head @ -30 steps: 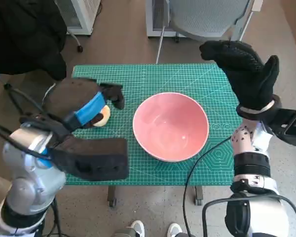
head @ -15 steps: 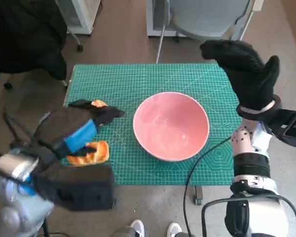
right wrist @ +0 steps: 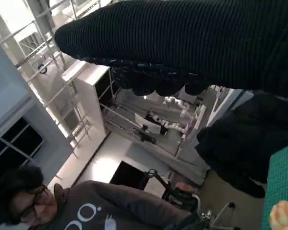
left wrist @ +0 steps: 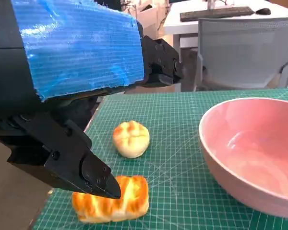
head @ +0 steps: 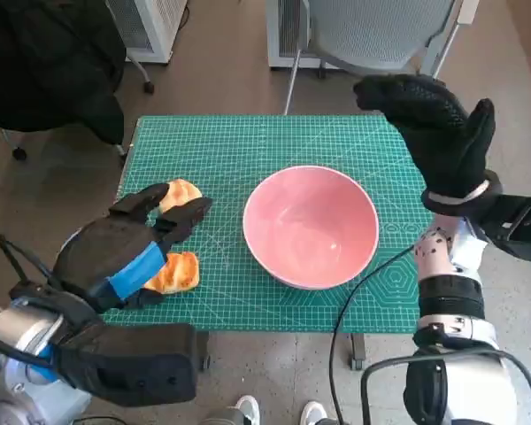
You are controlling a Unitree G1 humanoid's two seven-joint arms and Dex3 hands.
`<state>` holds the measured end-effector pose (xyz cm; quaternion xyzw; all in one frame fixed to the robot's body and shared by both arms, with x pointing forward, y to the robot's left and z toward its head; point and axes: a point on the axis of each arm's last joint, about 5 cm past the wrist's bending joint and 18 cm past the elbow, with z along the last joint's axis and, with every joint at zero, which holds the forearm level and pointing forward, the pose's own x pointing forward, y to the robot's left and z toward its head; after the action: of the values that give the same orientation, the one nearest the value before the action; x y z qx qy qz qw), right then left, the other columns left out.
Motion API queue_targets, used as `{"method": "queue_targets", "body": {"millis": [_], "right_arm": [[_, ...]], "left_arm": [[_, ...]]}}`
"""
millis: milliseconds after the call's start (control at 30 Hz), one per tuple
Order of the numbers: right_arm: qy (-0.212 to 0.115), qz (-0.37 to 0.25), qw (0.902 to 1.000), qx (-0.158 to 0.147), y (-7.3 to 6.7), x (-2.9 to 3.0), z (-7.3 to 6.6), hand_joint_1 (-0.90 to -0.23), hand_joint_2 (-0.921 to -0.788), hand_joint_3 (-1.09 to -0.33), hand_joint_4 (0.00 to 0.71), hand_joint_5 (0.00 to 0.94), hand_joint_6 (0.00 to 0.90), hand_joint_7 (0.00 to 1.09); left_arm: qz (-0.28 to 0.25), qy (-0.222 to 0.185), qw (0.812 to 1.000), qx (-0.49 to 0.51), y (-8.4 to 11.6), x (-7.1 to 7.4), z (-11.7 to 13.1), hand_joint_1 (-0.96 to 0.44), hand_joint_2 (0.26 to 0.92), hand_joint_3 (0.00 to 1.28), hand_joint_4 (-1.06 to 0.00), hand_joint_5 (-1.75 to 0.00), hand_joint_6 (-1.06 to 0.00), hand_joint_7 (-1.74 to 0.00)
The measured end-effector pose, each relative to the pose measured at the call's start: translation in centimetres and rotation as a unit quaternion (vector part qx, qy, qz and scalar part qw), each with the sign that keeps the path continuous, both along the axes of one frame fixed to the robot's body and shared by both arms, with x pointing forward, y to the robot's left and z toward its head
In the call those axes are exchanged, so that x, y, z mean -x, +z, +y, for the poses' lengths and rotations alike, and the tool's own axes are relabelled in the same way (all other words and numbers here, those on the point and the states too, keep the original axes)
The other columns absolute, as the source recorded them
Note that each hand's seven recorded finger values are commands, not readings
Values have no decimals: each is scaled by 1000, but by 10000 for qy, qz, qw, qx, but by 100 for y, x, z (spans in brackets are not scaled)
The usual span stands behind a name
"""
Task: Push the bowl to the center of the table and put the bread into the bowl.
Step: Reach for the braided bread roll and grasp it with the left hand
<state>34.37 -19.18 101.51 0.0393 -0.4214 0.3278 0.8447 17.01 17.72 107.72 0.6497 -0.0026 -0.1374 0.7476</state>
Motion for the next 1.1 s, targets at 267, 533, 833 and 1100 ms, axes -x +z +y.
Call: {"method": "queue_targets", "body": {"millis": [267,533,833,1100], "right_arm": [[90,15,9999,50,0,-10,6,-671,-921,-743,179,2,243,3],[119,42,9999,71,-17,-11,0,-668,-921,-743,181,2,244,4],[128,30,9999,80,-15,-10,-5,-662,-921,-748,181,2,244,4],[112,14,9999,78,-7,-9,-18,-662,-921,-755,180,0,241,1]], "left_arm": [[126,184,9998,-11,-85,-32,12,26,677,12,-5,-2,-177,-5],[393,517,9979,-88,-227,-140,33,-35,688,12,-37,-10,-196,-9],[724,883,9934,-142,-413,-278,45,-76,699,11,-65,-10,-218,-12],[1076,1169,9872,-162,-570,-378,52,-94,704,10,-66,-4,-230,-12]]}}
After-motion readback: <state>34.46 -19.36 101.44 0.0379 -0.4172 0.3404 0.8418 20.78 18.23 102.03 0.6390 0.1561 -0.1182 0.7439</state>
